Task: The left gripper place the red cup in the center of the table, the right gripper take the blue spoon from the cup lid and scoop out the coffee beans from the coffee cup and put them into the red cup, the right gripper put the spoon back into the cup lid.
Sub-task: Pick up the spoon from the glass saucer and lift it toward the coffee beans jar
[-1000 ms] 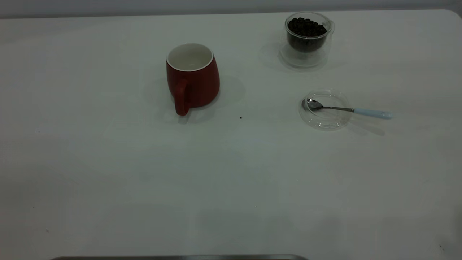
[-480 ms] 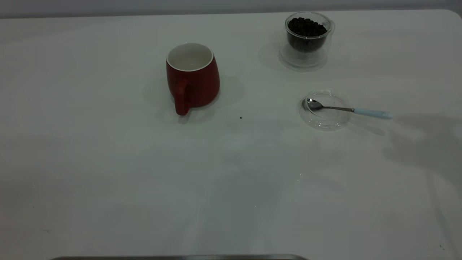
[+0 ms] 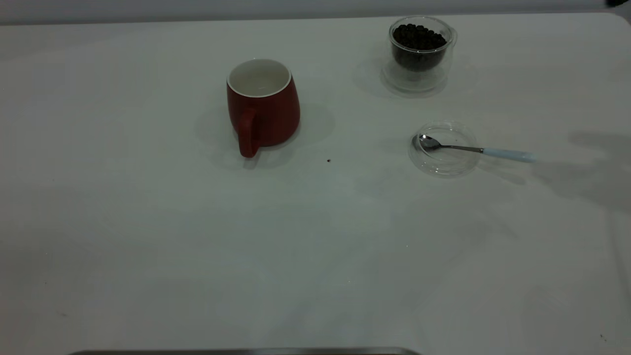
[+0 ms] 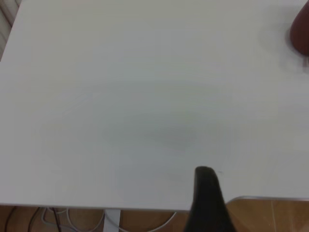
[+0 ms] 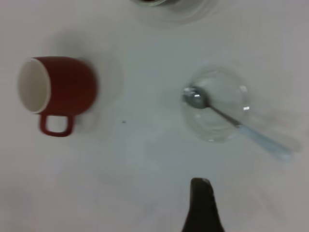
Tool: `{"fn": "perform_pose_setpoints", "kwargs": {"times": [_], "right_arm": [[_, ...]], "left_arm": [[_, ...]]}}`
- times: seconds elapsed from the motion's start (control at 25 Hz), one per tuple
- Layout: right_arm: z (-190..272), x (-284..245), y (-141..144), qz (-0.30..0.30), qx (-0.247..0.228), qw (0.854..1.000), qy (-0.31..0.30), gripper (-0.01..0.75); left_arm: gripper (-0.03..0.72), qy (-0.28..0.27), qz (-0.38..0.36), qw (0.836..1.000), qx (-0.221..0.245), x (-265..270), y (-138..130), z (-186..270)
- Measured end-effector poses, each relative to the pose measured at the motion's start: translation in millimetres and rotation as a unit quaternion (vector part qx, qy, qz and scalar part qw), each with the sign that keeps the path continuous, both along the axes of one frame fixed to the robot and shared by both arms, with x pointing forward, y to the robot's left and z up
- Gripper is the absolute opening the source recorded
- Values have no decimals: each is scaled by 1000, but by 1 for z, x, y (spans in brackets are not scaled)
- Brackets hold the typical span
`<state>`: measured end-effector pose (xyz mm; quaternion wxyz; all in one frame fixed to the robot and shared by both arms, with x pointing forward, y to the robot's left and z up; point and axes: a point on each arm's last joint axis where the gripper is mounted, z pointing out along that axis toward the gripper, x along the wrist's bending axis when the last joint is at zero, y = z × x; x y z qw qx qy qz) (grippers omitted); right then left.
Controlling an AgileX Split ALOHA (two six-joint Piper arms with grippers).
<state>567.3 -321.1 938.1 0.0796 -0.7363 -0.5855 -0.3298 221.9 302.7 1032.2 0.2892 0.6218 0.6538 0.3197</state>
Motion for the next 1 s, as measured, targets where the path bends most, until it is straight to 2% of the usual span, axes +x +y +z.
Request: {"fn": "perform_pose_setpoints", "kwargs": {"times": [0.28,0.44,0.6,1.0], "right_arm": [[-61,-5,8,-48,82,995,37,596],[-82,-21,13,-84,106,991,14,596],[-101,-38,16,-94,107,990,19,596],[-152,-50,19,-84,110,987,82,594]], "left_arm": [[586,0,0,1000,0,0,0,0],[586,0,-2,1000,3,0,0,0],[586,0,-2,1000,3,0,0,0],[586,0,-2,1000,3,0,0,0]]}}
